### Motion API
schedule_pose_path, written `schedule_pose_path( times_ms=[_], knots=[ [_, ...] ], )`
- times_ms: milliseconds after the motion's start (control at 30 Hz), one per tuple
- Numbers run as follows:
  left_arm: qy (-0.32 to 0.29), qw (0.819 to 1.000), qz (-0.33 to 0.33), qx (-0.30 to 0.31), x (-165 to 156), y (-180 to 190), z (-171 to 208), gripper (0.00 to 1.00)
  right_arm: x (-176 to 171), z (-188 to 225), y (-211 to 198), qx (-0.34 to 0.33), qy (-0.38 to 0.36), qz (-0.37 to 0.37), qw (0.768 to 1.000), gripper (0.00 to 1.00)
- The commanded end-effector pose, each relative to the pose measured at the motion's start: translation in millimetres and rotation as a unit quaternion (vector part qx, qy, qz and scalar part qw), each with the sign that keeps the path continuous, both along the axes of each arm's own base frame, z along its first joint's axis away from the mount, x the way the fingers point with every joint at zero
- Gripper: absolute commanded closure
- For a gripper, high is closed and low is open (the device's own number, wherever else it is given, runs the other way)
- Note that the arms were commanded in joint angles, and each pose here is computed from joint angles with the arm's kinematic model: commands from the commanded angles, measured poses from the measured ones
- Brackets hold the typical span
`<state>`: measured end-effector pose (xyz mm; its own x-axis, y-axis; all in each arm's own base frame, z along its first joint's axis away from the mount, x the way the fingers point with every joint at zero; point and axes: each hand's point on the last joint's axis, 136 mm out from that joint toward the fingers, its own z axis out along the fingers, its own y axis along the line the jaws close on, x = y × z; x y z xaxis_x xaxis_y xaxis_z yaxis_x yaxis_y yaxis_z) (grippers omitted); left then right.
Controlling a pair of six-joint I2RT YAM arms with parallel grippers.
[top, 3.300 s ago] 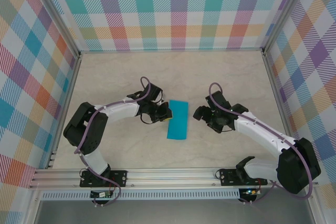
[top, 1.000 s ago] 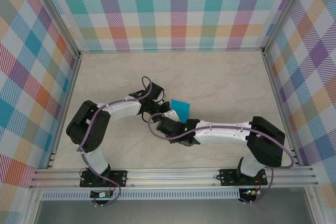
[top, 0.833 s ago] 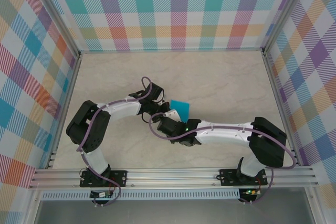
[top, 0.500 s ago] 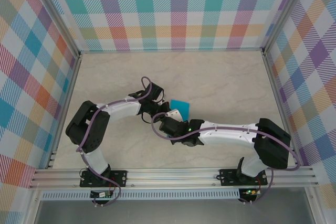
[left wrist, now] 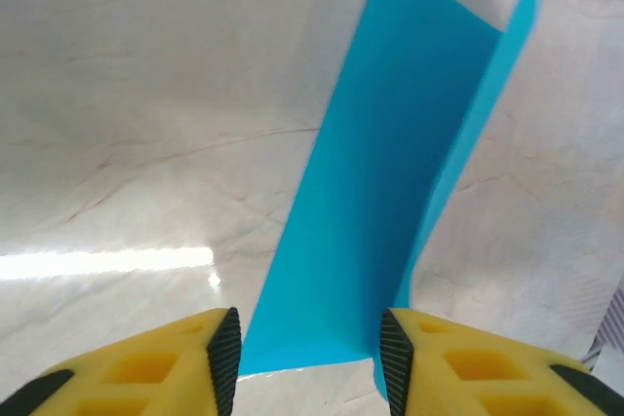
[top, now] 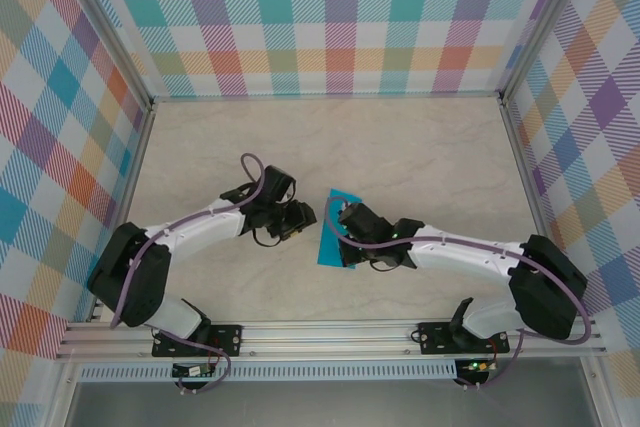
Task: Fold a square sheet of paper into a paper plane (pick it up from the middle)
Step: Fold the triangle a second time at the center of the table.
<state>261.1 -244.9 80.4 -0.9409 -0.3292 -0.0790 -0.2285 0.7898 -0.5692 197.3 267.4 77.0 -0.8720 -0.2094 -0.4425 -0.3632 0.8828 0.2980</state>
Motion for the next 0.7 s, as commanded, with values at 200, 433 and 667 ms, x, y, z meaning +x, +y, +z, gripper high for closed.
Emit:
schedule_pose_path(
  times_ms=[200, 433, 667],
  knots=[
    [-0.002, 0.999, -0.051, -0.011, -28.4, -25.0, -1.1, 0.74, 1.6, 0.0, -0.8, 0.103, 0.074, 0.031, 0.991, 0.98],
    [0.008, 0.996, -0.087, 0.003, -35.8, -59.1, -20.9, 0.8, 12.5, -9.8, -15.3, 0.096, 0.094, 0.007, 0.991, 0.98],
    [0.023, 0.996, -0.085, 0.024, -44.2, -66.4, -40.5, 0.87, 16.4, -15.4, -25.1, 0.079, 0.099, -0.009, 0.992, 0.98]
  ],
)
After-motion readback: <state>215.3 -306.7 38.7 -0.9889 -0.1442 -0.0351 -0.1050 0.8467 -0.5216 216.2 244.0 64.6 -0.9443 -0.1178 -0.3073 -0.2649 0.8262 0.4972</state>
